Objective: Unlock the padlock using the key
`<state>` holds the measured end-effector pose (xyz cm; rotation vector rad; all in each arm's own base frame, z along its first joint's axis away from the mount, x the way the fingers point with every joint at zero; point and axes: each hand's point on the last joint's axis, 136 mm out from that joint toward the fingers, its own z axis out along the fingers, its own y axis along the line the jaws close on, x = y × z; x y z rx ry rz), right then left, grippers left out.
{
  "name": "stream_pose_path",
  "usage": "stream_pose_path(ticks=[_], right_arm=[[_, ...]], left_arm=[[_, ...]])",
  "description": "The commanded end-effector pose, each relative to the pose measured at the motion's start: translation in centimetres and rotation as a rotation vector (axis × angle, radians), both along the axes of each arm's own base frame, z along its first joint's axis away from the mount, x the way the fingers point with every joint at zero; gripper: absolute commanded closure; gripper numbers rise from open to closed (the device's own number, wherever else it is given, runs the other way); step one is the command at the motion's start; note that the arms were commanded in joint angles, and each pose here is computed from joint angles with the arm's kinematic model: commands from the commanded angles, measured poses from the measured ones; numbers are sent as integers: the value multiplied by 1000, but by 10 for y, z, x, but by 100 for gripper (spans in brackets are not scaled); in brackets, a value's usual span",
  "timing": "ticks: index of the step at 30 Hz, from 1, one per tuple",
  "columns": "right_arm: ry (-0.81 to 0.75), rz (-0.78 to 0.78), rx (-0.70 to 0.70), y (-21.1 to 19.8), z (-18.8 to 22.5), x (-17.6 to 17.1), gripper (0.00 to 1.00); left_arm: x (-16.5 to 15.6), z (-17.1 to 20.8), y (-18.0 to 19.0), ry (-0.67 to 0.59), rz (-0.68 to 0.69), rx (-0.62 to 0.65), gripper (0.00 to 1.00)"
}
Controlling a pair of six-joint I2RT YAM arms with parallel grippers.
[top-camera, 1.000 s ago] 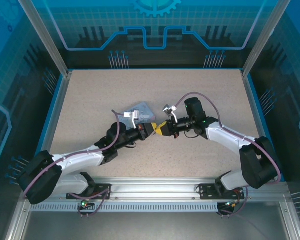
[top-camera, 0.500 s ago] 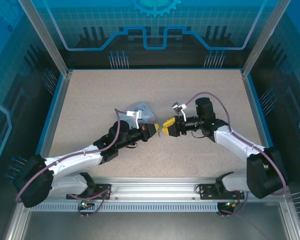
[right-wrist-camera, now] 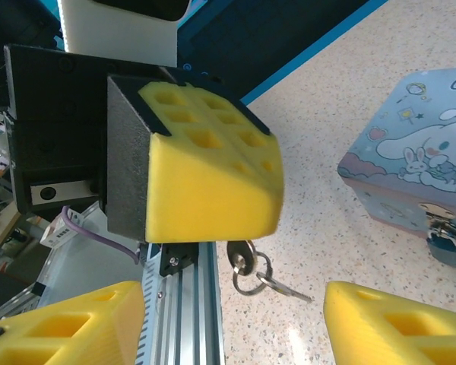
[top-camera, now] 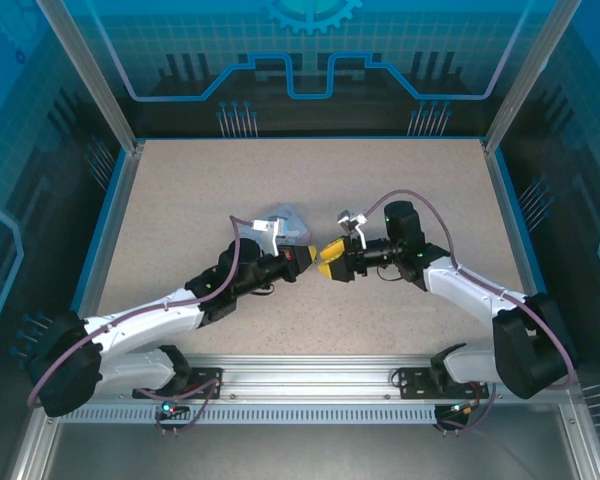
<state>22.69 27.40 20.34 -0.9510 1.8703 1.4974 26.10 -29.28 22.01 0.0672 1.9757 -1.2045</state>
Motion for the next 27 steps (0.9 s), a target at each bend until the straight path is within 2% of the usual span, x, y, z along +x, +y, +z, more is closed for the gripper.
stream_pose_path(ticks=[1, 11, 21, 27], right_arm=[[-18, -4, 8, 7, 2, 3, 36], [-27, -4, 22, 18, 5, 7, 47], [-16, -18, 19, 13, 2, 10, 71], [-10, -17, 24, 10, 2, 8, 79]], left_arm=[[3, 17, -5, -51, -5, -13, 100], [3, 17, -8, -44, -13, -23, 100], [3, 17, -3, -49, 5, -28, 100], [2, 17, -2, -53, 6, -32, 100]])
